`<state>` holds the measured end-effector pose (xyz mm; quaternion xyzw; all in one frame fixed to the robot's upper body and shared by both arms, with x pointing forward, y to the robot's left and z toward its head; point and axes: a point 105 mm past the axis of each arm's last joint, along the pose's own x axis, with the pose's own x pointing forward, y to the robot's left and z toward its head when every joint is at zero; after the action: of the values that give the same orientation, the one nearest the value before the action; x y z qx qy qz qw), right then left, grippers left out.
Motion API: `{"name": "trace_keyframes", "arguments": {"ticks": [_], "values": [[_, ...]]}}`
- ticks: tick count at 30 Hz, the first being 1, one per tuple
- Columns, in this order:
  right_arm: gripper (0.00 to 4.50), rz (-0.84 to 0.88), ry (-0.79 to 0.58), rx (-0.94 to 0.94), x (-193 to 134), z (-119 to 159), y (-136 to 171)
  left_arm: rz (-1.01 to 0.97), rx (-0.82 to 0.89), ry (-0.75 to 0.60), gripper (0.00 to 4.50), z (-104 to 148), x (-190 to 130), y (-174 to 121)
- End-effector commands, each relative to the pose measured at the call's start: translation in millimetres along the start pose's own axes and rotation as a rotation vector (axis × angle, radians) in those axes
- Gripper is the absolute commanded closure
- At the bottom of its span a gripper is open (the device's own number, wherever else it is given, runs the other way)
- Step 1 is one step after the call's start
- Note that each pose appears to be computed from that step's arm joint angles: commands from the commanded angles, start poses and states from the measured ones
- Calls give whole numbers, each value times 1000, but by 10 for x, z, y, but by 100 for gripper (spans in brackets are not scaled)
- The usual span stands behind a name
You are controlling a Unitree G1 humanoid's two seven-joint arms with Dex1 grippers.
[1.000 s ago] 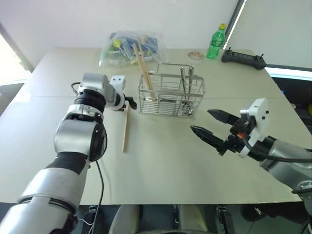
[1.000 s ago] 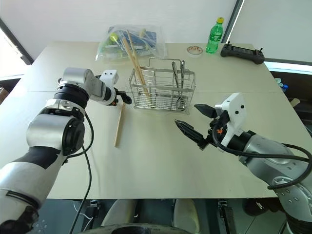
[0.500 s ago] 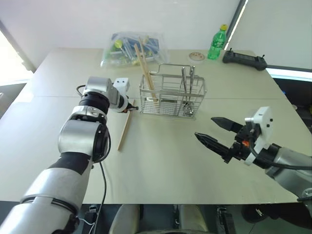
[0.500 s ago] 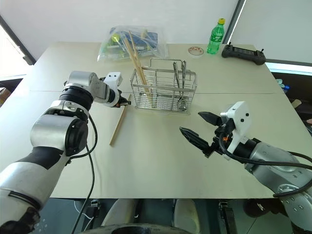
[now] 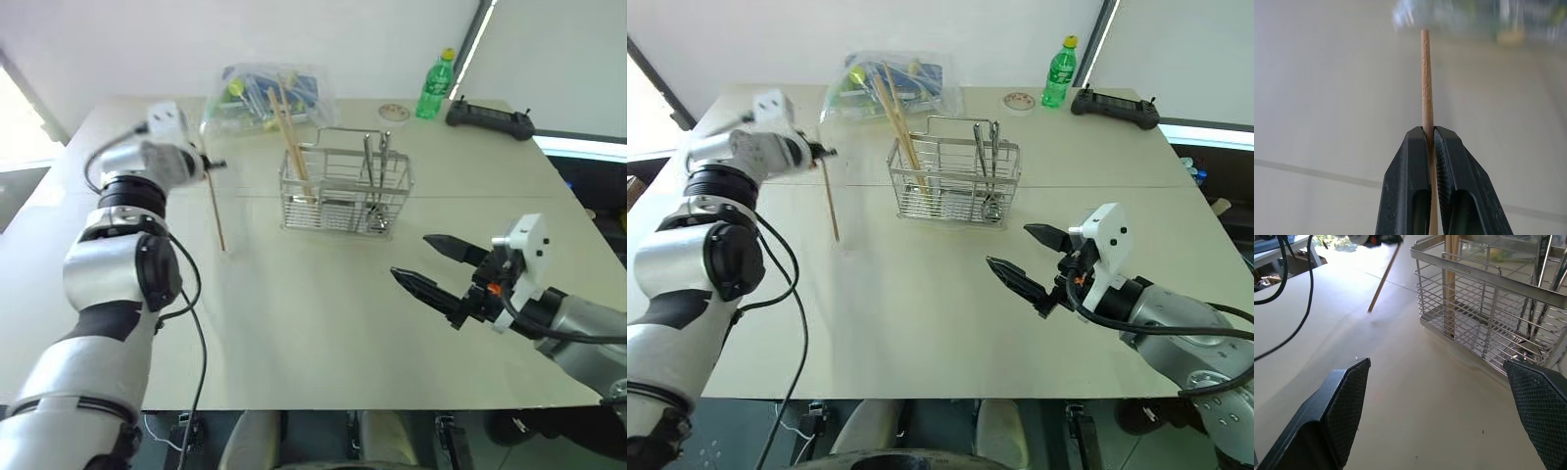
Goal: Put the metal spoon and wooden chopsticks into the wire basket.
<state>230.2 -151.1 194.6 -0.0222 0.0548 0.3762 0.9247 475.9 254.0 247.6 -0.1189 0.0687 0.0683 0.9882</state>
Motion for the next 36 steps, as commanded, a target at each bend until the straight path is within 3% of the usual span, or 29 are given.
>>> {"name": "trace_keyframes", "arguments": {"ticks": [1,5,10,18,27,31,36], "values": [[0,17,-22,-30,-9,102,65,-236,-100,-556,443,1278,-454,-306],[0,15,-21,-11,3,102,77,-447,-92,-760,443,1601,-844,-706],[0,16,-22,-3,7,119,89,-683,-98,-791,443,1593,-1192,-1228],[0,-16,-45,-3,1,161,56,-899,48,-683,443,1005,-1274,-1824],[0,-65,-67,-11,-7,187,32,-966,120,-522,443,294,-1098,-2005],[0,-82,-71,-21,-28,209,5,-980,91,-458,296,123,-1097,-2012],[0,-92,-66,-29,-42,224,-55,-994,83,-454,25,189,-1168,-1978]]}}
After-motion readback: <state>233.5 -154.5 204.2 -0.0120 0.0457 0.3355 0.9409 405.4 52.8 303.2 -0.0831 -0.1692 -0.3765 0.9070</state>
